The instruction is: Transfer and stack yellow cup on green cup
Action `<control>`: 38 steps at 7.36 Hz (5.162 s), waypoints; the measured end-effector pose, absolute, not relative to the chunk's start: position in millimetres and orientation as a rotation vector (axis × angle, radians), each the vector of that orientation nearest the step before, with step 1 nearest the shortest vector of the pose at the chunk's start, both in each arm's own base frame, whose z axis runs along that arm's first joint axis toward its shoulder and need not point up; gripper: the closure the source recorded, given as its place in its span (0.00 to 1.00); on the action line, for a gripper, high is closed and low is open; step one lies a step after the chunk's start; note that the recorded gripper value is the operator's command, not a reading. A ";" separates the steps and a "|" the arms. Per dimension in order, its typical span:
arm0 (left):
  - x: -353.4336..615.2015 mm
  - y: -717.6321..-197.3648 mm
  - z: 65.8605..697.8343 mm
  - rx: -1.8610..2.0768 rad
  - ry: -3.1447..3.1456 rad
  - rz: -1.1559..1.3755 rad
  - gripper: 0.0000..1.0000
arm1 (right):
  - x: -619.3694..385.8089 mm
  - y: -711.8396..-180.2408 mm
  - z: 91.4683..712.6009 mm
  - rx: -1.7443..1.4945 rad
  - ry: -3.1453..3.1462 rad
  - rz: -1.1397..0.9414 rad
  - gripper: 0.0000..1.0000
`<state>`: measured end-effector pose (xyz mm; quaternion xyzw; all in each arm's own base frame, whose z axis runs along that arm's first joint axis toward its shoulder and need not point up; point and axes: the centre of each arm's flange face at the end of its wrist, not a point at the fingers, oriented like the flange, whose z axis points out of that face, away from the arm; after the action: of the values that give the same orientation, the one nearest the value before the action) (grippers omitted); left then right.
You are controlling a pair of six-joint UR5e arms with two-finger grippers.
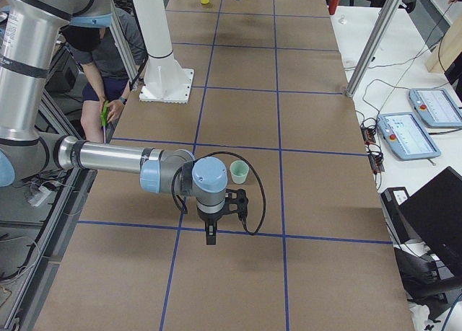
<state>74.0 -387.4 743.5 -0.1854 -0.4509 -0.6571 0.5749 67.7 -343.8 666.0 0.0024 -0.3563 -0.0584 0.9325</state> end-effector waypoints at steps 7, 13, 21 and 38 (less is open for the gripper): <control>101.2 -358.5 815.6 -0.693 -1.226 -1.829 0.00 | 67.5 -348.8 660.4 0.059 -0.727 -0.142 0.00; 80.1 -303.8 886.1 -0.717 -1.292 -1.945 0.00 | 67.6 -347.3 660.3 0.070 -0.727 -0.146 0.00; 73.2 -255.3 919.9 -0.922 -1.421 -2.003 0.00 | 66.6 -347.1 659.5 0.072 -0.740 -0.148 0.00; 57.0 -223.0 928.3 -0.936 -1.433 -1.932 1.00 | 66.0 -346.4 661.5 0.063 -0.742 -0.146 0.01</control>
<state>57.0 -223.0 928.3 -0.3486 -0.5334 -0.7193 0.2766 66.0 -346.4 661.5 0.0308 -0.3622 -0.0713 0.9289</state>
